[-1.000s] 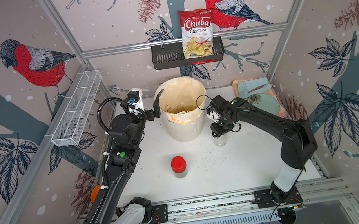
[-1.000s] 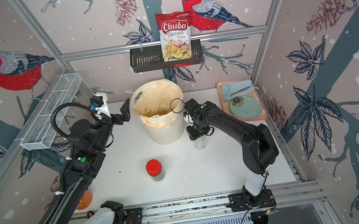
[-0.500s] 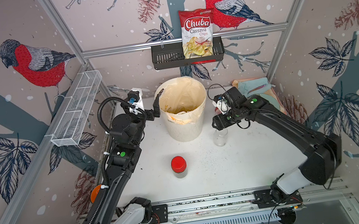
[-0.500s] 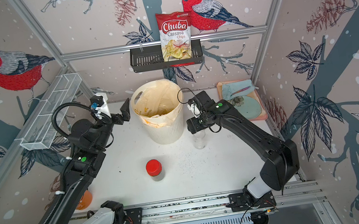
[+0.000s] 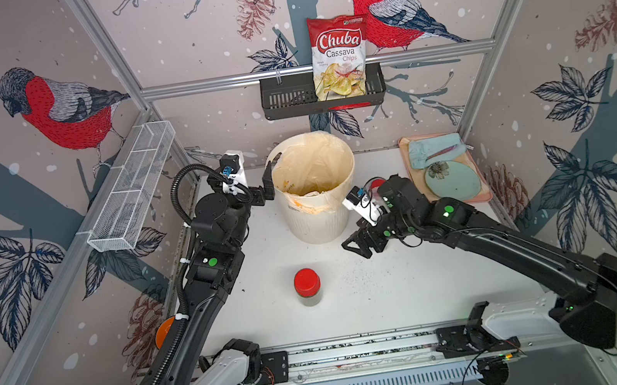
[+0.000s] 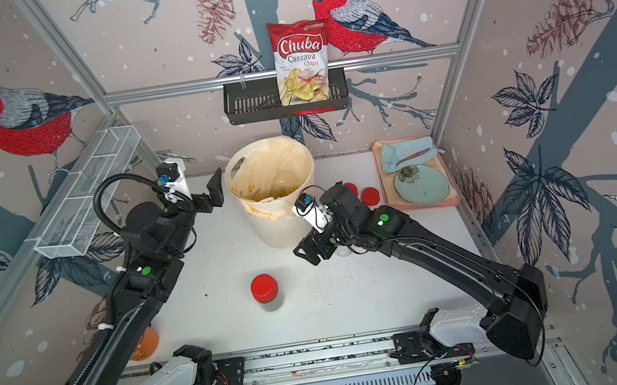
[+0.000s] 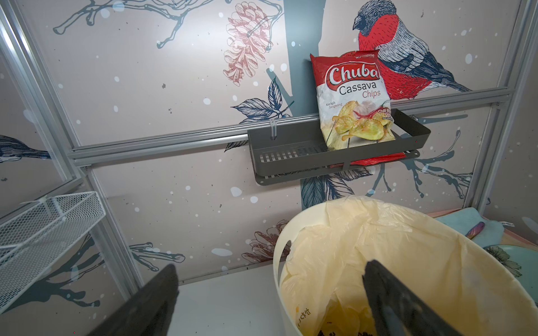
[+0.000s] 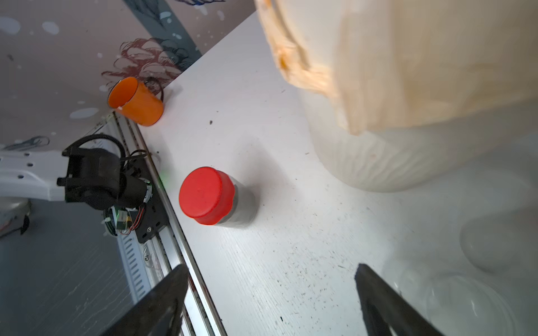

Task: Empty moldy tea leaves from jars
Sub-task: Place the jar at the center of the board, then pick up the jar from the center of the board.

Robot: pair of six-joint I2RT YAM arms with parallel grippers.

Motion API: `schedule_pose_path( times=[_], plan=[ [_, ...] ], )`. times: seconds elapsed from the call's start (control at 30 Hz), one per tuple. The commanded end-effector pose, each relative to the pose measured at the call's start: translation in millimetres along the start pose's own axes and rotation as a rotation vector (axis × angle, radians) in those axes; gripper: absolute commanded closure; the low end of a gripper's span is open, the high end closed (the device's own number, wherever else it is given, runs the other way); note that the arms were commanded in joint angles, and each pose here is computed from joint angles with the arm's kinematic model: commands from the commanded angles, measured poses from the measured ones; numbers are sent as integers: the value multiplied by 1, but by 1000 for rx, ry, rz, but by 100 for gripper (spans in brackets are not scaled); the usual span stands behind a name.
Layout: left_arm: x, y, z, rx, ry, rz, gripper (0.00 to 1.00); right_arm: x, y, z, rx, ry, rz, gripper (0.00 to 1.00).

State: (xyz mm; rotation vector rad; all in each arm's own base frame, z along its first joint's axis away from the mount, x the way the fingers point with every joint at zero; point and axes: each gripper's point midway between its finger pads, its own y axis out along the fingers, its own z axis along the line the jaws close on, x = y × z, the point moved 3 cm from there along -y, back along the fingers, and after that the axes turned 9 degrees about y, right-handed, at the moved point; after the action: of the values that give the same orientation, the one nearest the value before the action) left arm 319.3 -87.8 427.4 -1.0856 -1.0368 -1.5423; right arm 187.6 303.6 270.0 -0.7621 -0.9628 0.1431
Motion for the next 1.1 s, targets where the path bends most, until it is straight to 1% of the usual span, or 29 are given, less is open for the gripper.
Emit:
schedule_pose_path(
  times=[0.0, 0.1, 0.27, 0.43, 0.57, 0.77, 1.07],
  plan=[
    [3, -2, 6, 31, -27, -12, 3, 6, 19, 18, 55, -90, 4, 10],
    [1, -5, 8, 45, -31, -12, 3, 1, 41, 26, 80, -100, 59, 10],
    [5, -10, 15, 86, -37, -21, 3, -3, 71, 46, 109, -151, 116, 8],
    [6, -12, 18, 100, -42, -25, 4, -12, 94, 56, 135, -165, 175, 8],
    [6, -13, 21, 114, -43, -23, 4, -19, 109, 65, 145, -170, 189, 7],
    [8, -15, 22, 116, -48, -29, 4, -28, 125, 69, 112, -185, 203, 8],
    [8, -16, 24, 127, -34, -24, 3, -38, 133, 68, 84, -195, 226, 8]
  ],
)
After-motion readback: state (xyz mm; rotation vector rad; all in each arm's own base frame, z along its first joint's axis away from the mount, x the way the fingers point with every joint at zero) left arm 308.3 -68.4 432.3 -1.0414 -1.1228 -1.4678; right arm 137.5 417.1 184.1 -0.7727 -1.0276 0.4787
